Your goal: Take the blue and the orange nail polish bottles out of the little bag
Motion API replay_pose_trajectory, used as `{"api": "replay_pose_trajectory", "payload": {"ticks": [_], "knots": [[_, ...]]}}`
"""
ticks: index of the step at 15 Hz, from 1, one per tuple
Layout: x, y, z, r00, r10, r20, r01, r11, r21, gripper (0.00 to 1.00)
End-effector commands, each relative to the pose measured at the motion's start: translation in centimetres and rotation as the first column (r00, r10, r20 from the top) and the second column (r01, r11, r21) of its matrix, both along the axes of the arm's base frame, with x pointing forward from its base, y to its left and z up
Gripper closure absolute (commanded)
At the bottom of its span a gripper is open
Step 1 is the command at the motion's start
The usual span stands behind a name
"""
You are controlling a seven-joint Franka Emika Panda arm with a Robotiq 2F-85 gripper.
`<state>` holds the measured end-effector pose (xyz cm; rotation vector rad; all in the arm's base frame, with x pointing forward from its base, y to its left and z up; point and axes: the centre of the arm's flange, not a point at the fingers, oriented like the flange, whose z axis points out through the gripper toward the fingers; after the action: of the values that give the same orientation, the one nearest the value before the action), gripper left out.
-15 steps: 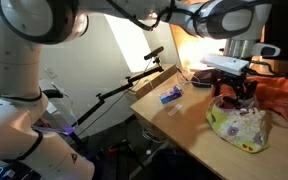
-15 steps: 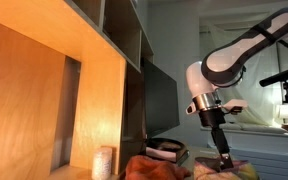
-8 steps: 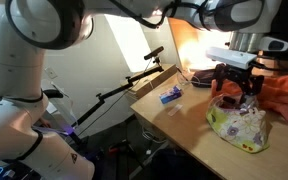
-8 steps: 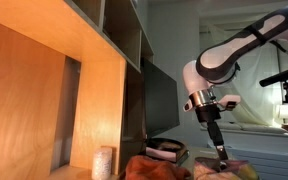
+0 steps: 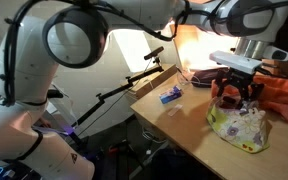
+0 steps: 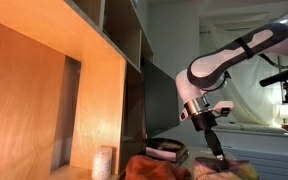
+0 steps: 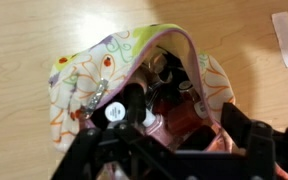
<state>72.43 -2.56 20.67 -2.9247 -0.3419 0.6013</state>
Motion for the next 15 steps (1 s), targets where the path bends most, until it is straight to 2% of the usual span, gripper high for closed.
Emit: {"api": "replay_pose_trajectory", "payload": {"ticks": [1, 4, 5, 7, 9, 10, 11, 12, 13, 15], "knots": [[2.9, -0.3, -0.2, 1.0, -0.011, -0.02, 0.011, 1.0, 0.013, 0.45], [3.4, -0.7, -0.1, 1.0, -0.02, -0.011, 0.02, 1.0, 0.017, 0.63], [3.5, -0.8, -0.2, 1.0, -0.023, -0.012, 0.023, 1.0, 0.018, 0.46], [3.7, -1.1, -0.3, 1.0, -0.026, -0.015, 0.026, 1.0, 0.013, 0.43], [3.8, -1.2, -0.7, 0.999, -0.025, -0.024, 0.026, 1.0, 0.012, 0.34], [3.9, -1.2, -1.0, 0.999, -0.024, -0.032, 0.024, 1.0, 0.006, 0.33], [4.0, -1.2, -1.2, 0.999, -0.026, -0.036, 0.027, 1.0, 0.007, 0.48], [4.0, -1.2, -1.4, 0.999, -0.024, -0.044, 0.024, 1.0, 0.002, 0.58], [4.0, -1.2, -1.6, 0.998, -0.022, -0.052, 0.022, 1.0, -0.002, 0.6], [4.0, -1.1, -2.0, 0.998, -0.018, -0.061, 0.018, 1.0, -0.006, 0.76]]}}
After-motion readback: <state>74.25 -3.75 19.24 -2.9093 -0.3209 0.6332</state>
